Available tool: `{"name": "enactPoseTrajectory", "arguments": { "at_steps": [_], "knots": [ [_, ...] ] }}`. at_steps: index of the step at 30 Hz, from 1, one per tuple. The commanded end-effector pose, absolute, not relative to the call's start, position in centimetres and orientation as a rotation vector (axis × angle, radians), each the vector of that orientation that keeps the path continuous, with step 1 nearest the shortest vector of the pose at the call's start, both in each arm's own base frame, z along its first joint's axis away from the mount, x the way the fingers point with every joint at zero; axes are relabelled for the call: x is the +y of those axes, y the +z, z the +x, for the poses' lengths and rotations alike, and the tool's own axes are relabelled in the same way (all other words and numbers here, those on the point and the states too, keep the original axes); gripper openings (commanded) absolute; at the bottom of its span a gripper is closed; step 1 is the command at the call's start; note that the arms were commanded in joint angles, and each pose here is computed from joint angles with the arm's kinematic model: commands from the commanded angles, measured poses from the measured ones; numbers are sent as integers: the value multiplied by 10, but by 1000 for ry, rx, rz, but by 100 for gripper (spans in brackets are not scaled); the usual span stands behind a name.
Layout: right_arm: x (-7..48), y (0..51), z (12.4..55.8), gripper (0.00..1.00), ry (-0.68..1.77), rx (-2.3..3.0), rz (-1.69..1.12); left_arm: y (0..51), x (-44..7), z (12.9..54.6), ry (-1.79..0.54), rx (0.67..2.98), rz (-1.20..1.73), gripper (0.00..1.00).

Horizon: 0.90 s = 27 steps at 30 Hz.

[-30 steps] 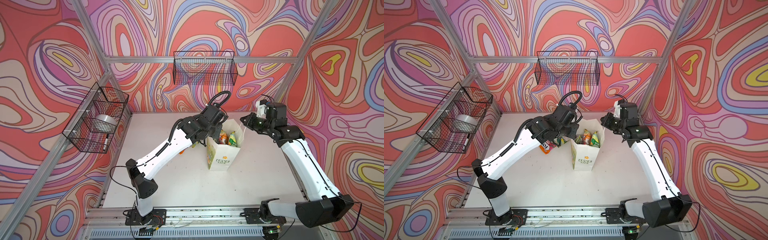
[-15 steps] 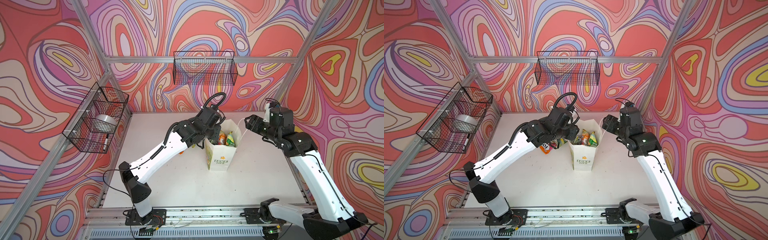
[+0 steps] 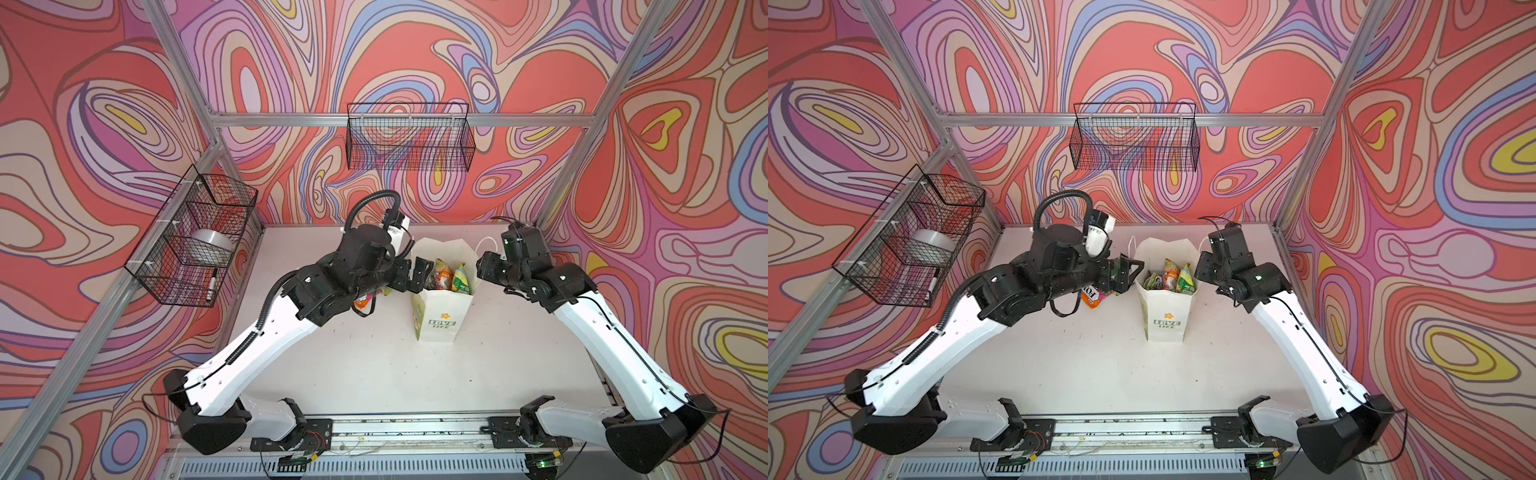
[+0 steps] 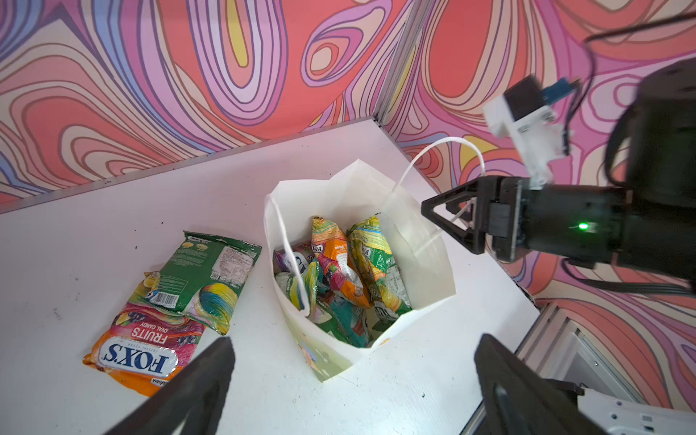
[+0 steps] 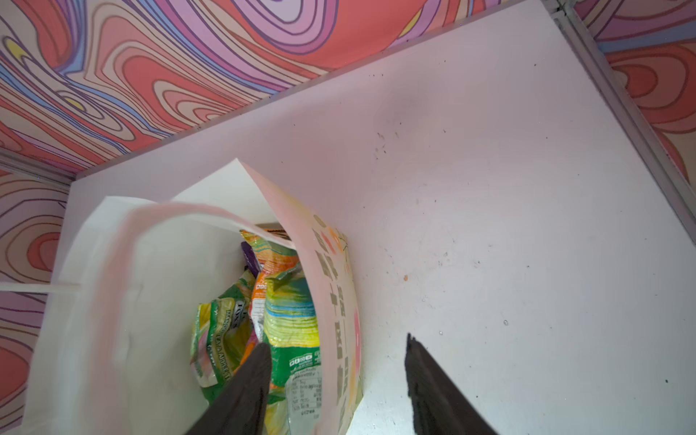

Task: Place the snacks into the paper bag
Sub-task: 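Raise the left gripper out of the paper bag and move toward the remaining snacks, then lower the left gripper onto the green snack bag beside the FOX'S bag and grasp it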

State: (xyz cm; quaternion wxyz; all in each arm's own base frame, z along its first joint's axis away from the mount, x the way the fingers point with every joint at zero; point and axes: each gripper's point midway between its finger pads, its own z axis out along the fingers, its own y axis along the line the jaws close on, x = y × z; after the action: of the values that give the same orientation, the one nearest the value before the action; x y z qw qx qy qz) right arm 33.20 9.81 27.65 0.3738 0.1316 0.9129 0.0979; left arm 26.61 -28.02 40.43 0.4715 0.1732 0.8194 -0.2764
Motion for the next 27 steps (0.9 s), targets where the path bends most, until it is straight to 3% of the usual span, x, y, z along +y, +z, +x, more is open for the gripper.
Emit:
{"name": "enactPoseTrajectory", "arguments": {
  "at_steps": [1,8,12,13,23,27],
  "knots": [
    [97,268,338,48,227,2330,358,415,-261,261,-665,1952,383,100],
    [106,244,347,33,241,2372,367,382,-222,262,-513,2023,291,100],
    [111,243,348,2,270,2376,364,335,-195,272,-490,2163,161,100],
    [112,244,349,0,278,2374,361,323,-191,275,-520,2197,130,100],
    [122,248,349,0,354,2365,328,206,-183,327,-922,2474,-241,100],
    [125,251,348,0,381,2358,319,169,-192,352,-949,2528,-328,100]
  ]
}}
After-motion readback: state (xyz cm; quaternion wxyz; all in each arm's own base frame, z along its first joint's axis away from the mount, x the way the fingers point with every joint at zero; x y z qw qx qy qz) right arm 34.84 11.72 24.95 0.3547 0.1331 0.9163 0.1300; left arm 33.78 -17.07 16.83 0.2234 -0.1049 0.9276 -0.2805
